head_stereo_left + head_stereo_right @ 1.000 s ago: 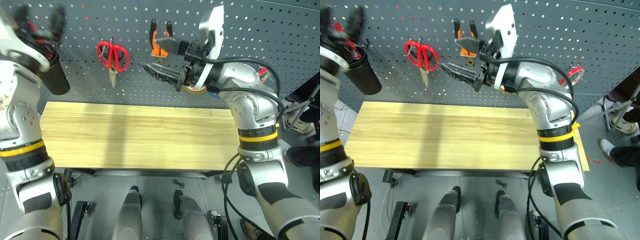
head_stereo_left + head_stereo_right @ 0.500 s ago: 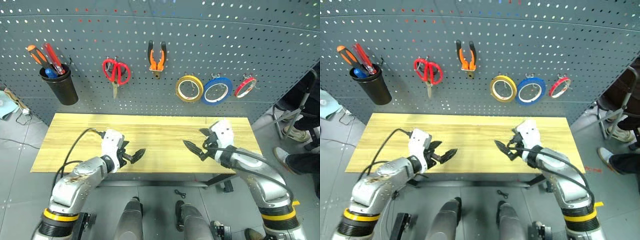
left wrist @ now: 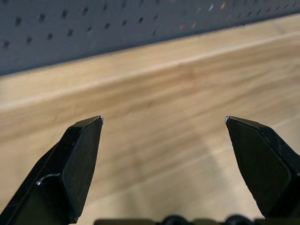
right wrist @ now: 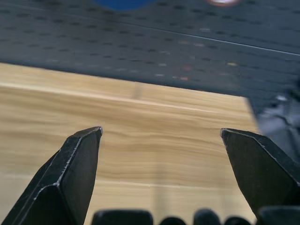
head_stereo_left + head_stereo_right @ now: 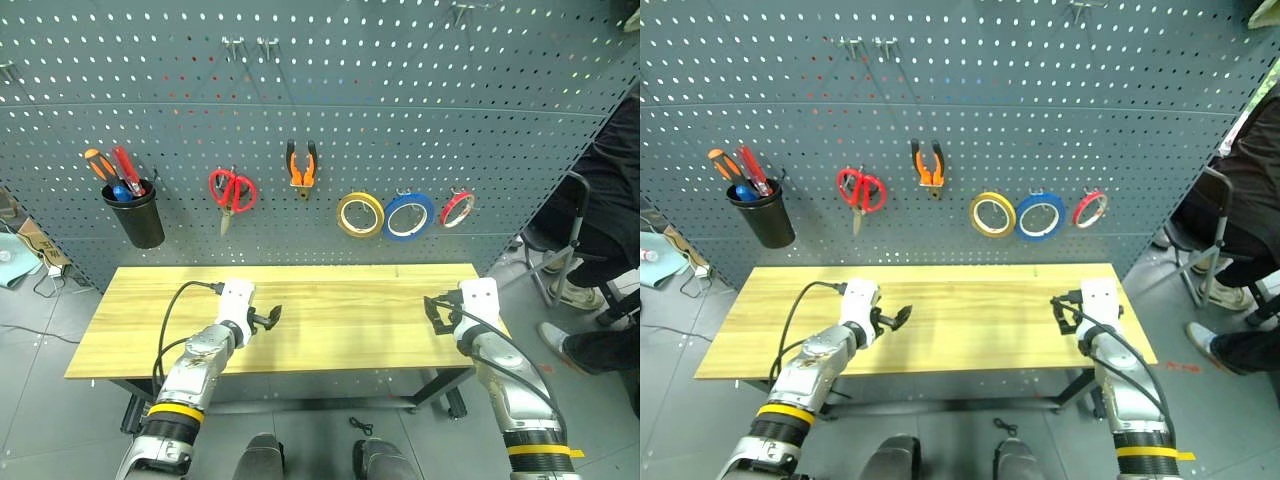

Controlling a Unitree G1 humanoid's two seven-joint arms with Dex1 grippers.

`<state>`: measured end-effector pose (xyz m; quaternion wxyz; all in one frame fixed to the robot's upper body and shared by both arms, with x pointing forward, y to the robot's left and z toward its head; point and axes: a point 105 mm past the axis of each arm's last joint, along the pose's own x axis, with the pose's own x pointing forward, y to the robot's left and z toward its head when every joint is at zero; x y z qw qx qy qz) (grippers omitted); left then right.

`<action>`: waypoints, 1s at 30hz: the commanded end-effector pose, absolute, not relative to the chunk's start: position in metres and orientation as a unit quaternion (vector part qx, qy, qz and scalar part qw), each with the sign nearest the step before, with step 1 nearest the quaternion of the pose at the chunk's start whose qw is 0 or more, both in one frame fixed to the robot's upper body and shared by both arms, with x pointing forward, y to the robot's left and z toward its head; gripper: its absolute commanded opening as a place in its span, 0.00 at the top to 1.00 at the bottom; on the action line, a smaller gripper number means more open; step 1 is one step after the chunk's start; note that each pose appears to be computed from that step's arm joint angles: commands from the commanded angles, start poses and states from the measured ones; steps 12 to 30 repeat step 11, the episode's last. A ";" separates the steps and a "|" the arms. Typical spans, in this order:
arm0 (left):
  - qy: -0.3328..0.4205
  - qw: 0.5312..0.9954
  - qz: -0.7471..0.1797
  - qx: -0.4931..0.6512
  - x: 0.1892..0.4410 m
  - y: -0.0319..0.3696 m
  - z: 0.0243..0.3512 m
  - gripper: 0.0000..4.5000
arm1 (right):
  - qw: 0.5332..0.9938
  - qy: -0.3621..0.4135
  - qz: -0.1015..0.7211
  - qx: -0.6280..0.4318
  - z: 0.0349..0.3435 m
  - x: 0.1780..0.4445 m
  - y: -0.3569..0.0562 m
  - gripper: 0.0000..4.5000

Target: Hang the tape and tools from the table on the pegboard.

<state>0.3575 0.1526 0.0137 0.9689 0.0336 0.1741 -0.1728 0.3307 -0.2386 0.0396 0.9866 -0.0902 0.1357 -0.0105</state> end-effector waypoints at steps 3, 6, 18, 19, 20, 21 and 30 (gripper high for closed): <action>0.142 0.972 -0.179 0.056 0.376 0.145 0.024 0.01 | 0.989 0.112 -0.050 -0.082 0.042 0.335 -0.257 0.00; 0.142 0.971 -0.180 0.060 0.377 0.146 0.020 0.01 | 0.989 0.111 -0.058 -0.082 0.041 0.337 -0.261 0.00; 0.147 0.970 -0.184 0.058 0.378 0.147 0.017 0.01 | 0.989 0.109 -0.063 -0.082 0.040 0.341 -0.264 0.00; 0.147 0.970 -0.184 0.058 0.378 0.147 0.017 0.01 | 0.989 0.109 -0.063 -0.082 0.040 0.341 -0.264 0.00; 0.147 0.970 -0.184 0.058 0.378 0.147 0.017 0.01 | 0.989 0.109 -0.063 -0.082 0.040 0.341 -0.264 0.00; 0.147 0.970 -0.184 0.058 0.378 0.147 0.017 0.01 | 0.989 0.109 -0.063 -0.082 0.040 0.341 -0.264 0.00; 0.147 0.970 -0.184 0.058 0.378 0.147 0.017 0.01 | 0.989 0.109 -0.063 -0.082 0.040 0.341 -0.264 0.00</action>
